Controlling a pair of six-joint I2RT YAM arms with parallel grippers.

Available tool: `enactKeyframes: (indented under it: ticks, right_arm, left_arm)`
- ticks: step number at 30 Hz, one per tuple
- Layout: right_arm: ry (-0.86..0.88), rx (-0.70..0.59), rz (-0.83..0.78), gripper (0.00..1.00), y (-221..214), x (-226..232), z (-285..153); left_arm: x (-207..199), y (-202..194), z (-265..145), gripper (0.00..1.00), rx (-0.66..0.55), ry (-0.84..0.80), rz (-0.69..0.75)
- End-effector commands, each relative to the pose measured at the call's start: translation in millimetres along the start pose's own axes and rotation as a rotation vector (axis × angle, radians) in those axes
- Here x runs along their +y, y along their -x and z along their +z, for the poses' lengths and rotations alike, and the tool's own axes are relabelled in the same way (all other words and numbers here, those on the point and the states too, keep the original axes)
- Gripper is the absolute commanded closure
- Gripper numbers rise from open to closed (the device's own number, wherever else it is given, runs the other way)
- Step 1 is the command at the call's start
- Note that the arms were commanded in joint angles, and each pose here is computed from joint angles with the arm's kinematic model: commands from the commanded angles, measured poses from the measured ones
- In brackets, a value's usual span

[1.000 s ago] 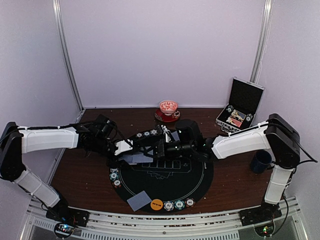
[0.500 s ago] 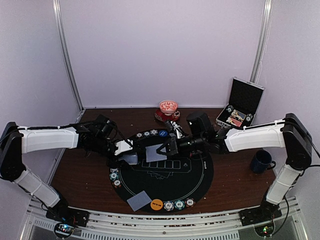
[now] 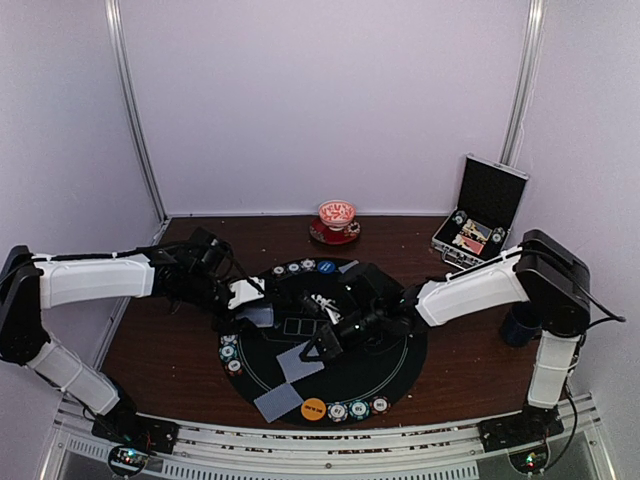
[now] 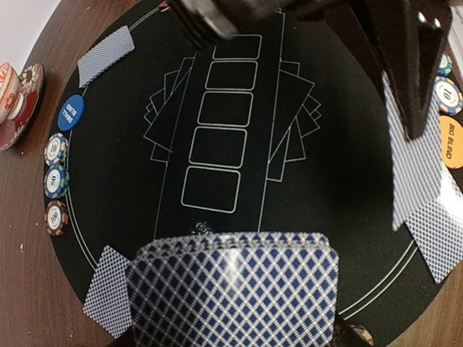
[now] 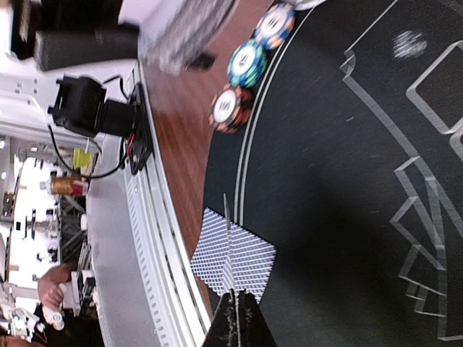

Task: Distribute texas hold em gaming equipment
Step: Distribute the poker card in the big blind area.

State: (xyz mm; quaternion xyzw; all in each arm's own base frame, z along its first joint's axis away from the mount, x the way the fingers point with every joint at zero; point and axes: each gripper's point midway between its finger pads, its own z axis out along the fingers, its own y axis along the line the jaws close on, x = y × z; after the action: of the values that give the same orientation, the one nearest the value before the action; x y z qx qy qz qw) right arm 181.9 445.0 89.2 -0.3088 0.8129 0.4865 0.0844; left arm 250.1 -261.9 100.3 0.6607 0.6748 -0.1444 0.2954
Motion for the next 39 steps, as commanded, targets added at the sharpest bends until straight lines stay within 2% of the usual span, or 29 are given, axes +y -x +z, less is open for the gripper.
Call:
enactKeyframes:
  ticks: [1,11,31,36,39]
  right_arm:
    - [0.091,0.044,-0.046,1.0,-5,23,17]
    - [0.182,0.134,-0.058,1.0,-25,46,53]
    - [0.143,0.207,-0.033,1.0,-43,28,75]
    - [0.116,0.214,-0.032,0.96,-43,24,77]
    - [0.097,0.219,-0.038,0.9,-44,21,76]
  left_arm:
    - [4,8,-7,0.42,-0.03,0.035,0.012]
    - [3,8,-8,0.42,-0.035,0.034,0.014]
    - [2,9,-9,0.42,-0.04,0.03,0.015]
    - [2,9,-9,0.42,-0.04,0.029,0.016]
    - [2,9,-9,0.42,-0.039,0.028,0.015]
